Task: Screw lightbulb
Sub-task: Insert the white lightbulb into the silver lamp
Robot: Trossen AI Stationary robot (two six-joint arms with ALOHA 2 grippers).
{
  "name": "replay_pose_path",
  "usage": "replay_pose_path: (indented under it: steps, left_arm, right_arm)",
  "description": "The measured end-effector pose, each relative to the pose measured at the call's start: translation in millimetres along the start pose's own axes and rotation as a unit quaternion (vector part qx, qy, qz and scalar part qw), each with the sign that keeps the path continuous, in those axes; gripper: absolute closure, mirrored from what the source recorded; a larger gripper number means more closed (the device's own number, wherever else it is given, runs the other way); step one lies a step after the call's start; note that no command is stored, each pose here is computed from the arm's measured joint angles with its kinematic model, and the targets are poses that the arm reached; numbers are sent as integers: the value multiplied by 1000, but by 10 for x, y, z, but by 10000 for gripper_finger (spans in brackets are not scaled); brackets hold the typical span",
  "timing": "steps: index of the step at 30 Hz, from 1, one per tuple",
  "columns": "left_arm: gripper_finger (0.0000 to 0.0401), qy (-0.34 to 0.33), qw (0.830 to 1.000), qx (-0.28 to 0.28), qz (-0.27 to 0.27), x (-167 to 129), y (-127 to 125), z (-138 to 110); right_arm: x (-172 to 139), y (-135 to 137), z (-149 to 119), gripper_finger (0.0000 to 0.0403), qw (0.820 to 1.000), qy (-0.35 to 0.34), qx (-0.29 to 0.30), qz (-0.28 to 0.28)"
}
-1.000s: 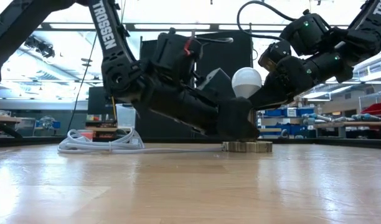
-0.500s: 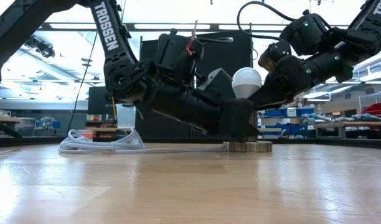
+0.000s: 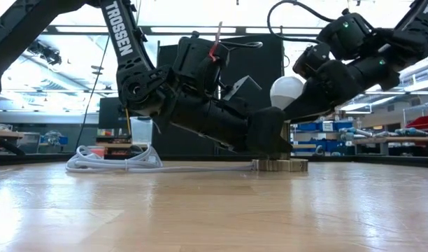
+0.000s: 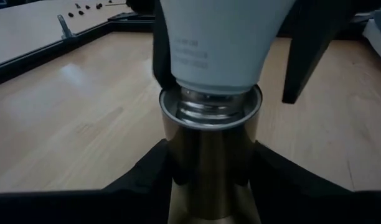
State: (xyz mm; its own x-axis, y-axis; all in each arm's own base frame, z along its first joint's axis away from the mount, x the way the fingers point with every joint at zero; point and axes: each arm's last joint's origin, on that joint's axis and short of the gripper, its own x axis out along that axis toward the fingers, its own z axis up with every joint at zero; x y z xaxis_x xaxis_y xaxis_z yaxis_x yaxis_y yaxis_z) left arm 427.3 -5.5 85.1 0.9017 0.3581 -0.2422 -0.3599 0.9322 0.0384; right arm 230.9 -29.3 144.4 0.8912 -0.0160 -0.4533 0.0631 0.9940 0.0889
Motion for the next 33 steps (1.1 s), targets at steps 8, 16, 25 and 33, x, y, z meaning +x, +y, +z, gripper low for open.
replay_pose_path:
  steps: [8, 16, 25, 33]
  left_arm:
    - [232, 0, 1000, -5, 1, 0, 2, 1]
    - [231, 0, 1000, -5, 2, 1, 4, 0]
    - [231, 1, 1000, -6, 2, 1, 4, 0]
    - [231, 2, 1000, -6, 1, -1, 2, -5]
  right_arm:
    - [22, 9, 258, 180, 998, 65, -14, -1]
    - [27, -3, 408, 181, 996, 81, -19, -4]
    - [110, -15, 339, 182, 995, 98, -15, -4]
    - [134, 15, 330, 183, 995, 100, -19, -3]
